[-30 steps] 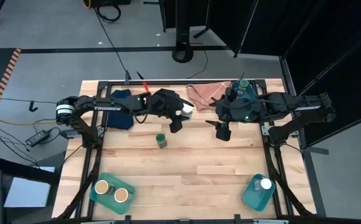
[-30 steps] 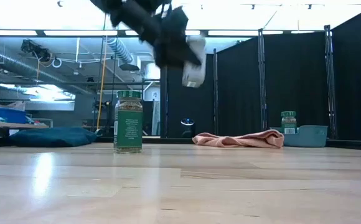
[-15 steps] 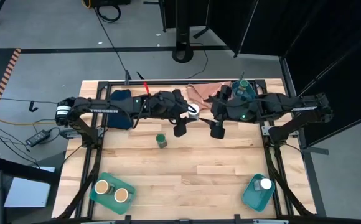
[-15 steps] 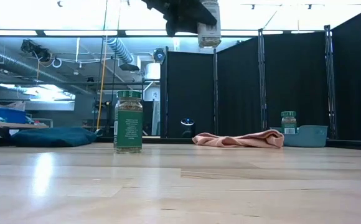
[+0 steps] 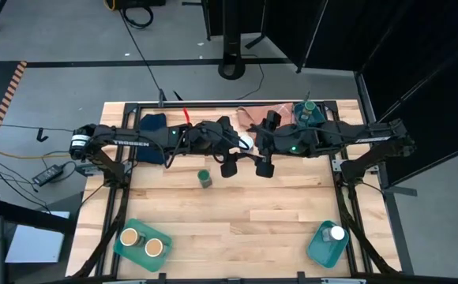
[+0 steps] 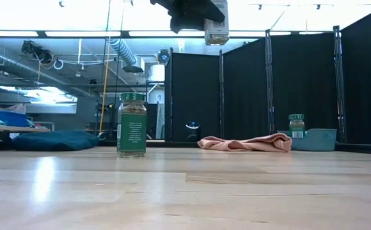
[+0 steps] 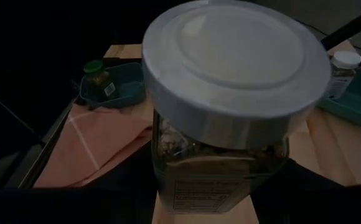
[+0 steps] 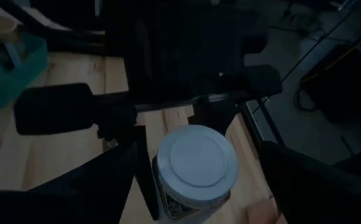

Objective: Sort spices by type
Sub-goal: Put the white seasoning bottle into the green bin

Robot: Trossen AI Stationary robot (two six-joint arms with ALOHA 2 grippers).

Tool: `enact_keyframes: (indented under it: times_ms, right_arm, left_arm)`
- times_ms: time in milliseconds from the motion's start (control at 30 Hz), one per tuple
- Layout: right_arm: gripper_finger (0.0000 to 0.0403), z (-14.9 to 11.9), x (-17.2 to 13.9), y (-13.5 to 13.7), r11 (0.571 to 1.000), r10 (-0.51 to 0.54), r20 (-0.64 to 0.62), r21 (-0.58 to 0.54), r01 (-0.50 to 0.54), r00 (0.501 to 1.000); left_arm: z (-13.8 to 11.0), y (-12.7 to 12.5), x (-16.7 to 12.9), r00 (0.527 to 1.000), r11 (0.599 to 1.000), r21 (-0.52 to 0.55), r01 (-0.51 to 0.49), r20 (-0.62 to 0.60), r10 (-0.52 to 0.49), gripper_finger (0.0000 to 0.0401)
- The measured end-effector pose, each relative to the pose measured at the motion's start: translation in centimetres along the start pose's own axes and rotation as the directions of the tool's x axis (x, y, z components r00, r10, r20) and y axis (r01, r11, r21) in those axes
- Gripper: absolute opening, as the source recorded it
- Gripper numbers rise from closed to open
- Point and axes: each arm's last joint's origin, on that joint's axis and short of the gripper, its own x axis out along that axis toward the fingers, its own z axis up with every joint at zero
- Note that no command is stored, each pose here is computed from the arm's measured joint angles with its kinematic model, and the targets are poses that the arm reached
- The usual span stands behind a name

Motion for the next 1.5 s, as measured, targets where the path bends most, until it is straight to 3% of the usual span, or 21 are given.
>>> enact_keyframes:
  times_ms: [700, 900, 1133, 1500]
  right_arm:
    - [0.0324, -0.1, 1.1, -1.0, 1.0, 0.021, -0.017, 0.018, -0.021, 1.0]
    - [0.0287, -0.3, 1.1, -1.0, 0.999, 0.031, -0.032, 0.028, -0.03, 0.999]
    - [0.021, -0.6, 1.1, -0.9, 0.998, 0.043, -0.064, 0.038, -0.04, 0.997]
    - [0.0206, -0.6, 1.0, -1.0, 0.998, 0.041, -0.067, 0.052, -0.037, 0.997]
  left_arm:
    - [0.3, -0.8, -0.1, 1.0, 1.0, 0.006, -0.001, 0.024, 0.001, 0.0197]
    - [0.3, -0.8, -0.1, 1.0, 1.0, 0.006, -0.004, 0.025, 0.004, 0.0197]
    - [0.4, -0.8, -0.1, 0.999, 1.0, 0.005, -0.004, 0.035, 0.004, 0.0197]
    - [0.4, -0.9, -0.1, 0.999, 1.0, 0.002, 0.001, 0.036, -0.001, 0.0198]
